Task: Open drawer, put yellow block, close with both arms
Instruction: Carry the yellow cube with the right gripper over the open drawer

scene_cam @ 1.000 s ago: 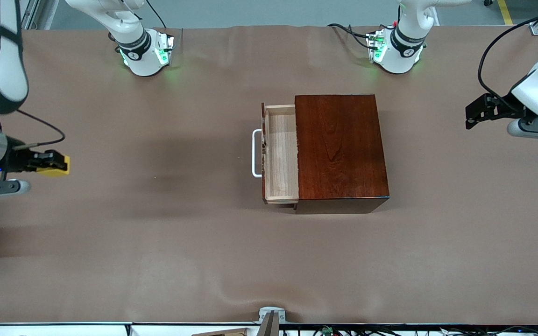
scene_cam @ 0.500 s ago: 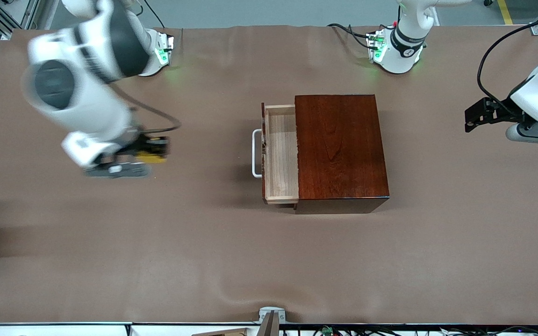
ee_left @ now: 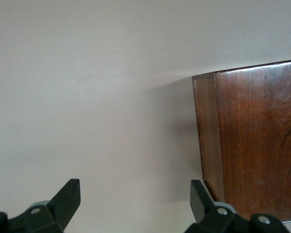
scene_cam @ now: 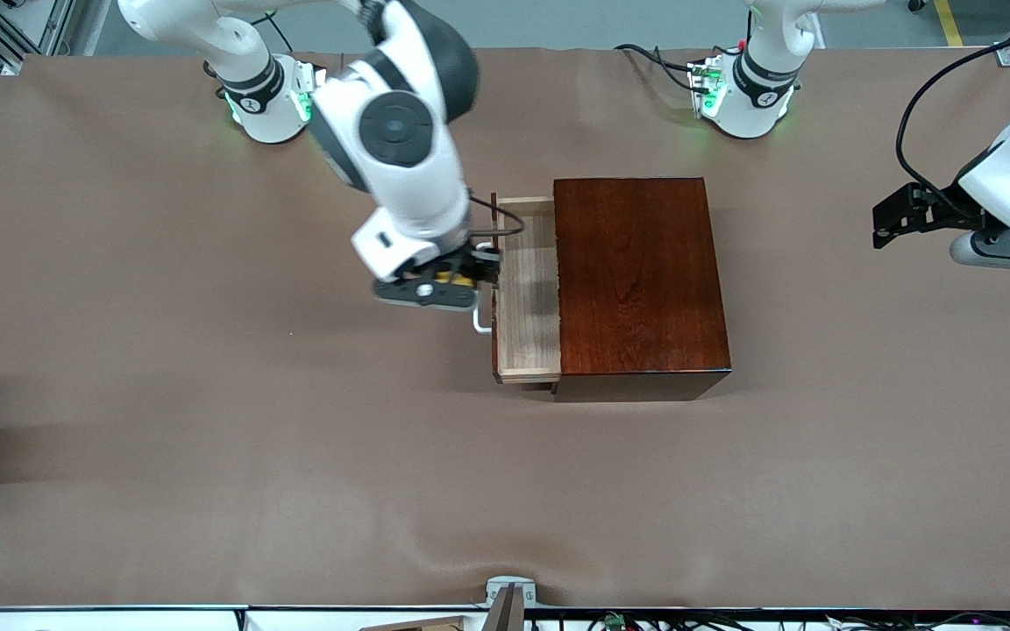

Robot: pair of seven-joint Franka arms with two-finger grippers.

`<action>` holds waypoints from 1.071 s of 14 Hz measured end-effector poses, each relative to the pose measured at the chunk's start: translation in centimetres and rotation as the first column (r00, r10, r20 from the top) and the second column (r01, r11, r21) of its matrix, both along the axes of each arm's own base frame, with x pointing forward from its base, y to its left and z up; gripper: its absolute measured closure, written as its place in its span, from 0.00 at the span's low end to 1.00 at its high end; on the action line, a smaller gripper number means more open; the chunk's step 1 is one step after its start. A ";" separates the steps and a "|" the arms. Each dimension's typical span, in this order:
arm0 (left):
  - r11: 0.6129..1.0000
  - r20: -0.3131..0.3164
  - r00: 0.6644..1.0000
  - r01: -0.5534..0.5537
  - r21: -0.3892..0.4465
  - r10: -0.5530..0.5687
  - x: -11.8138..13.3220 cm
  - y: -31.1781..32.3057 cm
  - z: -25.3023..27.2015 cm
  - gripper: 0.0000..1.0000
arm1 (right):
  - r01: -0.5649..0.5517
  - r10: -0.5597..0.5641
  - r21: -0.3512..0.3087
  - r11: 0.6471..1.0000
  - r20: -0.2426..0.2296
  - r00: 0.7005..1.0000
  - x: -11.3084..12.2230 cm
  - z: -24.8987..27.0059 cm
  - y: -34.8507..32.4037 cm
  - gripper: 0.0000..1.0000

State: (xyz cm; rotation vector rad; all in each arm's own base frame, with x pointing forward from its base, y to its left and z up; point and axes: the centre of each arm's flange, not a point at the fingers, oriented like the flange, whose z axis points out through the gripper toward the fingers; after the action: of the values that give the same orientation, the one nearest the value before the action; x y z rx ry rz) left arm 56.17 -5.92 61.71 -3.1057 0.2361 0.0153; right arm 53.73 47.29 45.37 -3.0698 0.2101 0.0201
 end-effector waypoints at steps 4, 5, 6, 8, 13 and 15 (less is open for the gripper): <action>1.000 0.000 1.000 0.000 0.000 0.000 0.0 0.0 0.0 0.00 | -0.015 0.014 0.027 1.000 0.035 0.999 0.3 -3.5 3.1 0.44; 1.000 0.000 1.000 0.000 0.000 0.000 0.0 0.0 0.0 0.00 | -0.013 0.011 0.034 0.999 0.046 0.999 0.6 -4.1 3.3 0.44; 1.000 0.000 1.000 0.000 0.000 0.000 0.0 0.0 0.0 0.00 | -0.011 0.009 0.041 0.999 0.056 0.998 0.9 -4.7 3.5 0.44; 1.000 0.000 1.000 0.000 0.000 0.000 0.0 0.0 0.0 0.00 | -0.011 0.008 0.053 0.999 0.071 0.997 1.3 -5.7 3.9 0.44; 1.000 0.000 1.000 -0.003 0.000 0.003 0.0 0.1 0.0 0.00 | -0.016 0.012 0.053 0.998 0.073 0.997 1.4 -7.8 4.6 0.44; 1.000 0.000 1.000 -0.006 0.000 0.006 0.0 0.3 0.0 0.00 | -0.016 0.013 0.050 0.999 0.070 0.997 1.4 -8.4 4.7 0.44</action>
State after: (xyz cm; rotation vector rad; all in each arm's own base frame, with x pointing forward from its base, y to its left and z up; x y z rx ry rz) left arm 56.21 -5.62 61.71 -3.1063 0.2273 0.0155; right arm 55.16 51.96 36.92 -3.0156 0.1805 -0.0797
